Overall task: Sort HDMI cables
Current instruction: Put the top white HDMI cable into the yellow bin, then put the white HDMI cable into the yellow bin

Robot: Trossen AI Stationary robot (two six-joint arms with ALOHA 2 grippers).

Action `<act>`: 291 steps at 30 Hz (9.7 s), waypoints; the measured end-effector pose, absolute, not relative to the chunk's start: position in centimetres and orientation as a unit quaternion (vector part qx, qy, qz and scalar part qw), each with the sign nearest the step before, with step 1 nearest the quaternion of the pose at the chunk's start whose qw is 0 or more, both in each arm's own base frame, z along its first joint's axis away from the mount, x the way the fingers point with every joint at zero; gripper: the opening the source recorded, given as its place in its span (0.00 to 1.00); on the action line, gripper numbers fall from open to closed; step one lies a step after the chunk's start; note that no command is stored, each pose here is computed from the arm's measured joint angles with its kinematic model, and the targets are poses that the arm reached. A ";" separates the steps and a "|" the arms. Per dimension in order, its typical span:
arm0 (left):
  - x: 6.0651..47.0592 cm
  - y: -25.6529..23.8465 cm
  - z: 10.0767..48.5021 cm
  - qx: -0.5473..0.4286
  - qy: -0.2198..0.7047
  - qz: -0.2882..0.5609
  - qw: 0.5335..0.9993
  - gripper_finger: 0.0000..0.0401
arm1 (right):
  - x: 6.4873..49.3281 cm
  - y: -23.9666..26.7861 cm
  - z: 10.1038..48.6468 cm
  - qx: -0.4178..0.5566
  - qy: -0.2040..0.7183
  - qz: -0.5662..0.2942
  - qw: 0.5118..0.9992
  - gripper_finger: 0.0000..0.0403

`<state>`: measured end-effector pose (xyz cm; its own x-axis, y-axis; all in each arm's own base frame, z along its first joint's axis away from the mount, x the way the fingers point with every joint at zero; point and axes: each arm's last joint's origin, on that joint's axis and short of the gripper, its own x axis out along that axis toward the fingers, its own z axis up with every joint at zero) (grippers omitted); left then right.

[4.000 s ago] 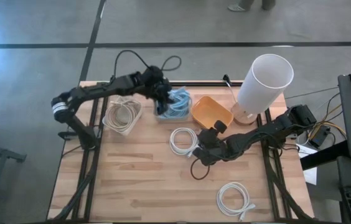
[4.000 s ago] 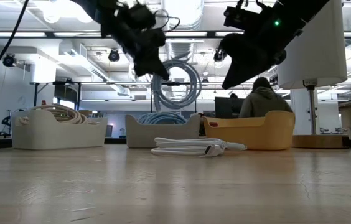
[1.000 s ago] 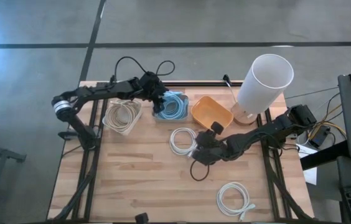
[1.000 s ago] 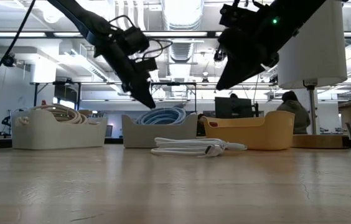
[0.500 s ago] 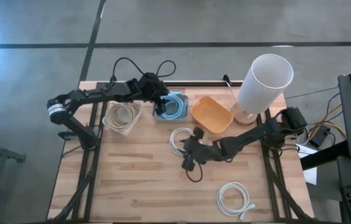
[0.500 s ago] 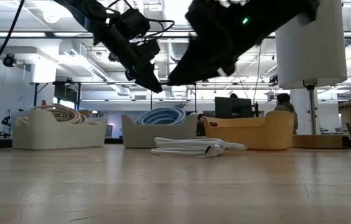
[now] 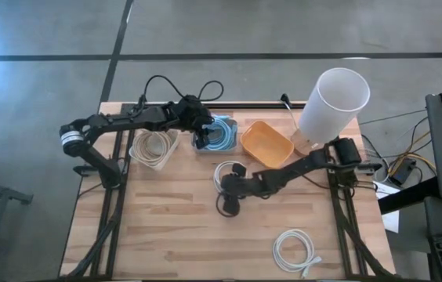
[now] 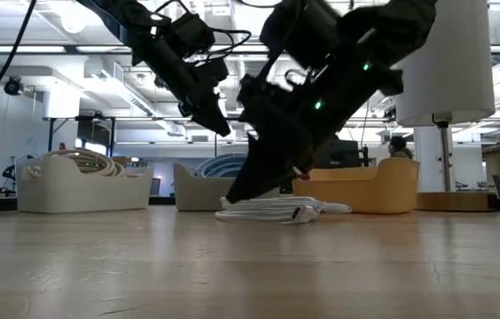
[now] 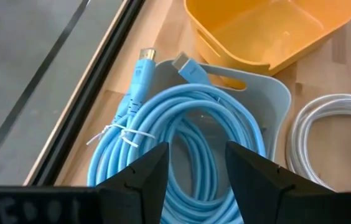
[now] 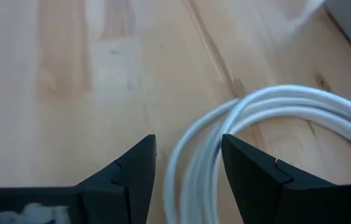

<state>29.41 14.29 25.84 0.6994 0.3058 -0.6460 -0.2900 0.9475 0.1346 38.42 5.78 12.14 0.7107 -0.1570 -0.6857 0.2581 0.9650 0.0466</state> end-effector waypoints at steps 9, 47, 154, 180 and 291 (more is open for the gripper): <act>29.4 14.3 25.8 0.012 0.353 0.162 0.922 0.43 | 39.6 5.1 9.7 0.065 0.385 -0.132 0.911 0.42; 28.7 14.0 23.5 0.004 0.373 0.158 0.914 0.43 | 33.1 5.0 22.8 -0.030 0.461 -0.314 0.830 0.11; 29.8 12.6 24.0 -0.052 0.324 0.092 0.940 0.43 | 21.2 19.1 14.1 0.251 0.693 -0.137 0.662 0.41; 29.8 12.6 24.0 -0.053 0.323 0.092 0.940 0.43 | 25.3 17.0 20.8 0.160 0.584 -0.248 0.757 0.04; 30.7 10.2 22.8 -0.039 0.258 0.033 0.965 0.43 | 29.7 -0.4 16.6 0.142 0.415 -0.476 0.762 0.02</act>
<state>30.67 10.21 22.78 0.8648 0.0437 -0.5003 -0.0835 0.9948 -0.0575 29.69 -0.43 16.63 0.2023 -0.6075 -0.7681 0.8430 0.5072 -0.1790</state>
